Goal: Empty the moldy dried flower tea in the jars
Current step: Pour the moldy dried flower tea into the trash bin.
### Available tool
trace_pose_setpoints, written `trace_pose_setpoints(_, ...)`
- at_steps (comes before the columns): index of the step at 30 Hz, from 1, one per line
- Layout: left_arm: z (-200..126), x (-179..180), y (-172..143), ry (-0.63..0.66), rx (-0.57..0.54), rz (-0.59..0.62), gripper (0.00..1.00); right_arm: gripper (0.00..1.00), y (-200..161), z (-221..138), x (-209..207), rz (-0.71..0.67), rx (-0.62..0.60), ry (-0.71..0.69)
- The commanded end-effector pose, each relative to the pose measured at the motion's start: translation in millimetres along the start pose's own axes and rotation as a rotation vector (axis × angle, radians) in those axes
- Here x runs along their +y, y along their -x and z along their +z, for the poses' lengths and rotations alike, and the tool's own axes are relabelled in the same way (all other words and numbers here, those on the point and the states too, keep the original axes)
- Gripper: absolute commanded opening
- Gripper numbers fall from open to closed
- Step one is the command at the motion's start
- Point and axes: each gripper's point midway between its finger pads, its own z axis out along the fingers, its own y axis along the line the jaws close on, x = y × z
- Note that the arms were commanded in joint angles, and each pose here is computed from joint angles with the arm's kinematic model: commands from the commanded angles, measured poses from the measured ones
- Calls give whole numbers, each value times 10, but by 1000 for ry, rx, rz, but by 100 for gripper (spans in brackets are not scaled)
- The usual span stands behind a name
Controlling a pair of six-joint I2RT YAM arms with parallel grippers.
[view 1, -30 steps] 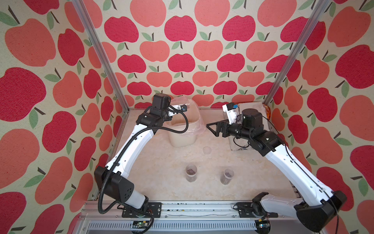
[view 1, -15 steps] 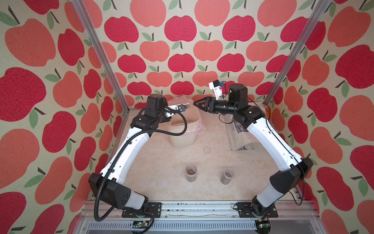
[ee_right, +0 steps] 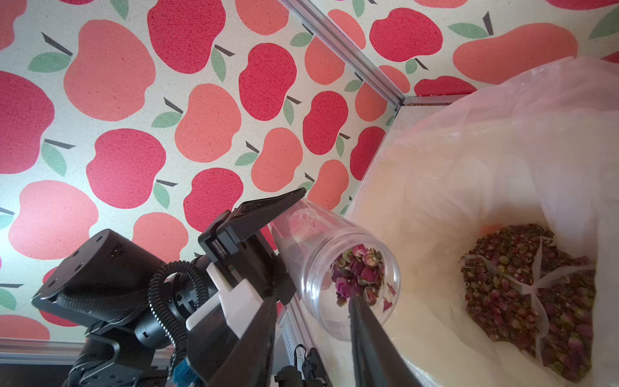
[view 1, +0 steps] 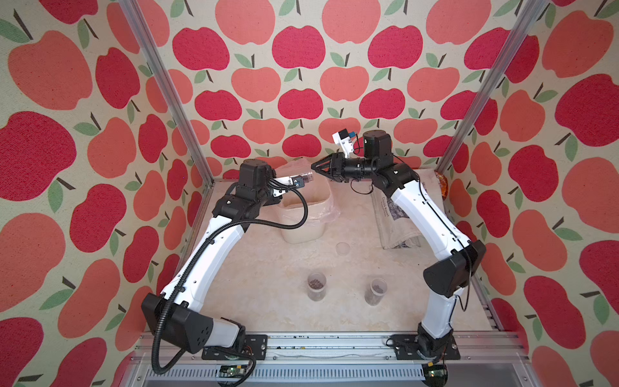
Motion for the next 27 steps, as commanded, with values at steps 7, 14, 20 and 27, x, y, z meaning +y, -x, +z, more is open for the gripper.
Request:
trace_pose_setpoints(7, -62, 61, 52, 22, -40, -19, 0, 31, -174, 193, 148, 51, 91, 80)
trace_pose_setpoints(14, -74, 20, 98, 7, -71, -17, 0, 20, -202, 266, 146, 75, 114, 113)
trace_pose_setpoints(20, -52, -15, 96, -14, -82, -27, 0, 1, -172, 248, 133, 79, 87, 134)
trace_pose_setpoints(27, -79, 44, 126, -3, -105, -58, 3, 0, -151, 232, 166, 94, 78, 181)
